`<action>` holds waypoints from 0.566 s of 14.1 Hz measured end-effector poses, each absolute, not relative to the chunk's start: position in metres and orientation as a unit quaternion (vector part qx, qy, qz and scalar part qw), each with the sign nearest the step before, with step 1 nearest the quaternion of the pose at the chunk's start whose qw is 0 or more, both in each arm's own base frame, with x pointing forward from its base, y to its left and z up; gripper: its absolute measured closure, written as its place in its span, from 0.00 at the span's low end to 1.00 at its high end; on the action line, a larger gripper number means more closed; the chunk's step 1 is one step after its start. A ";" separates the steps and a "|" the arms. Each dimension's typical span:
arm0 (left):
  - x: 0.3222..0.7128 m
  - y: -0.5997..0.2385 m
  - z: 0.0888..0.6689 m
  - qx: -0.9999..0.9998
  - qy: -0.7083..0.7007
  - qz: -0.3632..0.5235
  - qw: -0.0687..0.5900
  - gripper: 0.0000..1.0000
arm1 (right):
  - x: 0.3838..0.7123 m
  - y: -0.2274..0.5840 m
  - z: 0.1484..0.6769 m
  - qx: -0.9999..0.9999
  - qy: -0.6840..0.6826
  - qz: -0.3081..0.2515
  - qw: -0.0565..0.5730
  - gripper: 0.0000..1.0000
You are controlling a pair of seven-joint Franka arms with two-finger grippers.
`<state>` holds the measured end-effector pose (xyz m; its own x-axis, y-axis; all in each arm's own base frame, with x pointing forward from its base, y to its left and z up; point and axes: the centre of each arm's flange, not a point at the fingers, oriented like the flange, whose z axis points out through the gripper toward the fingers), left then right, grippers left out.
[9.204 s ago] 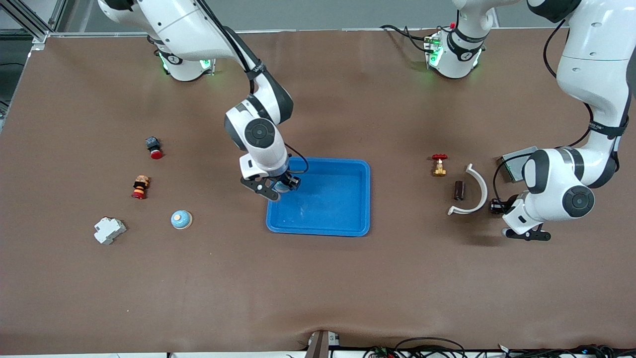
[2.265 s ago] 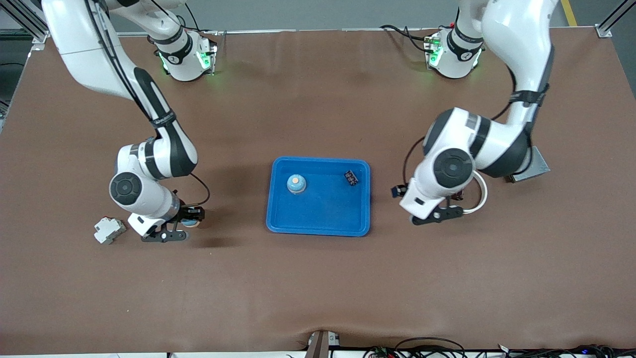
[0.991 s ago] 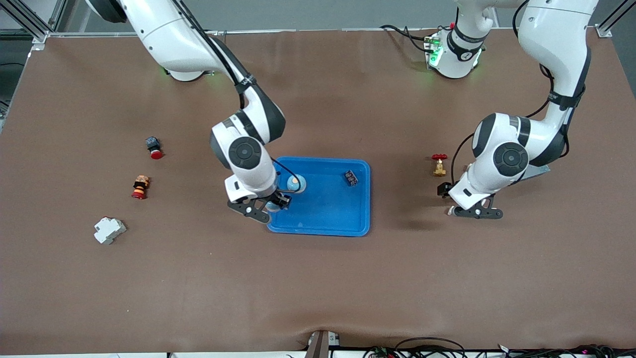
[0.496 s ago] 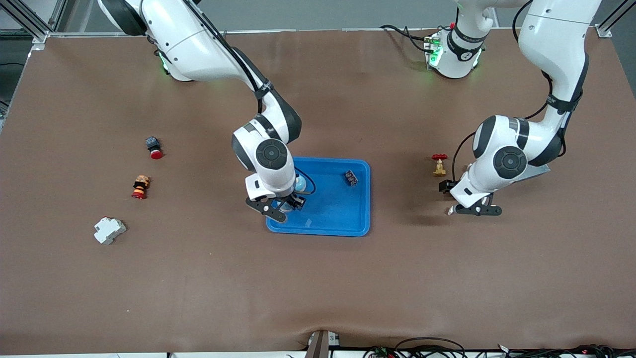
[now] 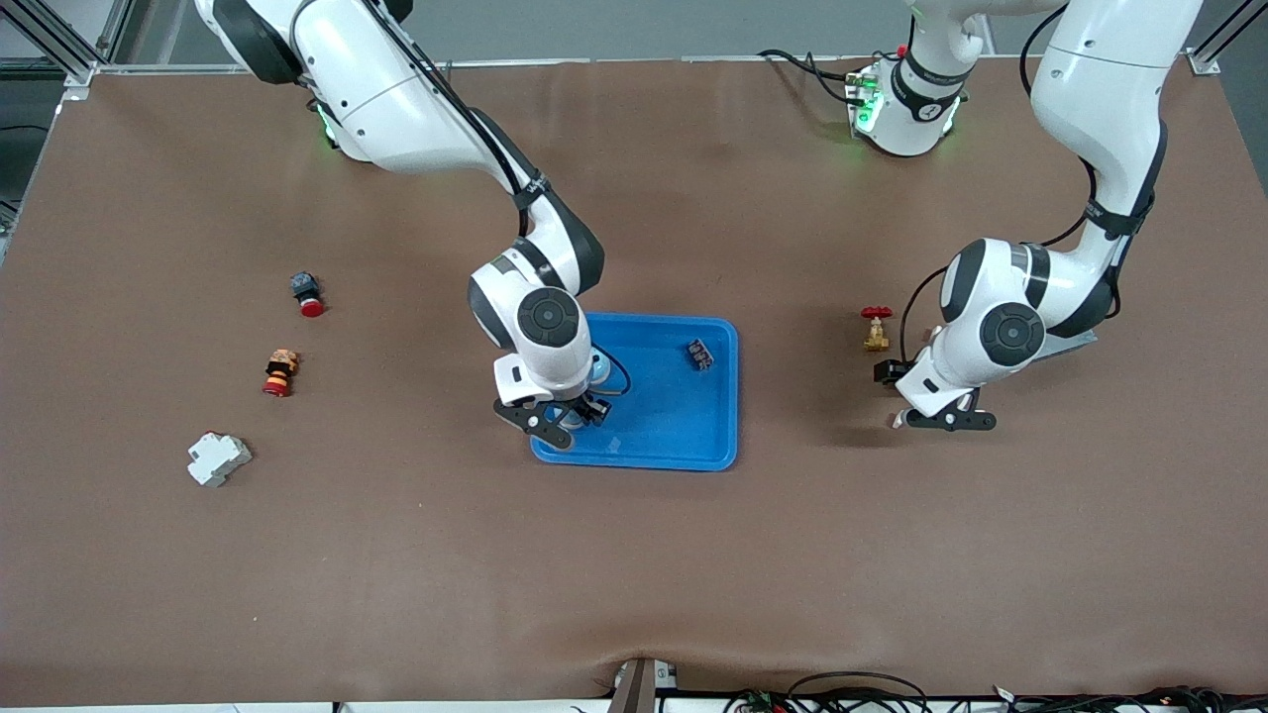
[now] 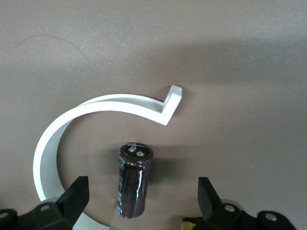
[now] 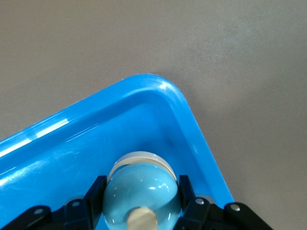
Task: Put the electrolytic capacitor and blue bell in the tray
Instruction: 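Grasp another capacitor with the left gripper while the right gripper lowers the bell, then release the bell in the tray while the left gripper lifts the capacitor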
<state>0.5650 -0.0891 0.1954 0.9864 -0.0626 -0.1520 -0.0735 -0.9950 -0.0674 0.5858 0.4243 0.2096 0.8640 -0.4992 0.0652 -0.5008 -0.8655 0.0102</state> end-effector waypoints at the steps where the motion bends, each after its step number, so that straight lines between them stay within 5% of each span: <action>1: 0.565 -0.088 0.193 -0.996 0.033 0.077 0.036 0.00 | 0.586 0.425 0.208 0.964 -0.265 0.036 0.012 0.34; 8: 0.563 -0.085 0.177 -0.996 0.031 0.083 0.034 0.00 | 0.584 0.427 0.184 0.960 -0.276 0.047 0.017 0.34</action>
<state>0.5631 -0.0850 0.1767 0.9844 -0.0557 -0.1666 -0.0668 -0.9959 -0.0617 0.5836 0.4275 0.1841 0.8428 -0.5291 0.0988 -0.5322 -0.8466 0.0059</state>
